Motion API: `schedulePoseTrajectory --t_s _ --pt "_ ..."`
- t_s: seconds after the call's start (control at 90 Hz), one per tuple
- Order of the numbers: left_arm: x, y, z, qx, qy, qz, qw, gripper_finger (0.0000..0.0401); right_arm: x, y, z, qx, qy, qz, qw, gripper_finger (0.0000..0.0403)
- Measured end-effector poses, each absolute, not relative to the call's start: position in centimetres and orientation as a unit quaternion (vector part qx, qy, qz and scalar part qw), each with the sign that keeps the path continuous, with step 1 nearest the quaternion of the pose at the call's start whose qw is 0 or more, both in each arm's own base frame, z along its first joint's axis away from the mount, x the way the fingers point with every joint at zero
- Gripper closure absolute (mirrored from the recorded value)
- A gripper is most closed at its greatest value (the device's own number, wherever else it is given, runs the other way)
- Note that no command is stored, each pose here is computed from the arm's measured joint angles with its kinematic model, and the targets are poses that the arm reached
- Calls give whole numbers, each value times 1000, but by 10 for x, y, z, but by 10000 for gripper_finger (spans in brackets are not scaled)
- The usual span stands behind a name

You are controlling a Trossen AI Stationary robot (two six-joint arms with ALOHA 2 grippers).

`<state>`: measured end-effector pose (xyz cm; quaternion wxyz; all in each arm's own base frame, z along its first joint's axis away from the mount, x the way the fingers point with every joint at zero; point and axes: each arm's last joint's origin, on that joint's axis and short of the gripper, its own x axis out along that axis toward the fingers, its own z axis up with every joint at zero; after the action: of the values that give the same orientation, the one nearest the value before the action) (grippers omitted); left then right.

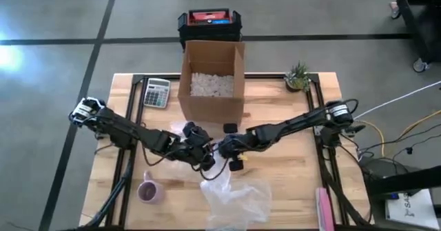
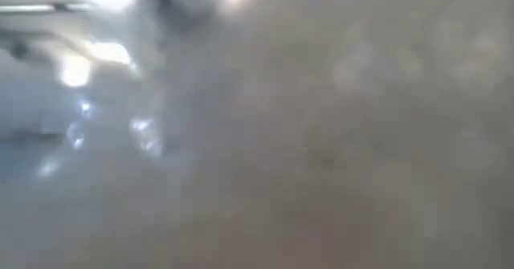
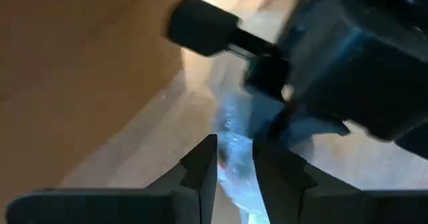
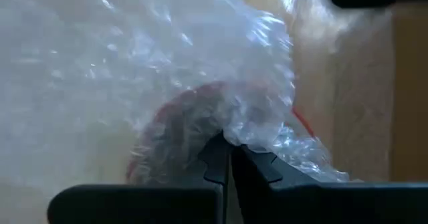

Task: Wrap mug
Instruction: Wrap the white mug with the bubble wrap

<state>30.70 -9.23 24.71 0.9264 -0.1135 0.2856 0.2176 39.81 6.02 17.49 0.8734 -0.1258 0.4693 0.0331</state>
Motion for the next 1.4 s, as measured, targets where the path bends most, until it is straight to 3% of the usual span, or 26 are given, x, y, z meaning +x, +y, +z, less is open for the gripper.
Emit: schedulePoseTrajectory --t_s 0.311,0.656,0.8,1.044,1.167,1.3,1.4 --pt "333 -92 201 -98 330 222 912 340 391 59 196 -134 466 38 874 403" --pt "334 -90 206 -107 311 221 918 341 362 54 256 -136 433 34 890 403" --pt "334 -90 207 -108 310 221 918 340 335 48 271 -131 481 28 866 403" --pt "334 -90 207 -109 309 220 919 342 309 35 236 -135 559 -21 818 403" --pt "334 -91 207 -109 308 220 919 342 325 39 221 -134 498 -6 857 403" --pt "334 -90 208 -109 307 220 919 342 348 48 218 -107 417 66 900 403" --pt "334 -91 208 -109 307 220 919 342 358 53 201 -91 418 110 897 403"
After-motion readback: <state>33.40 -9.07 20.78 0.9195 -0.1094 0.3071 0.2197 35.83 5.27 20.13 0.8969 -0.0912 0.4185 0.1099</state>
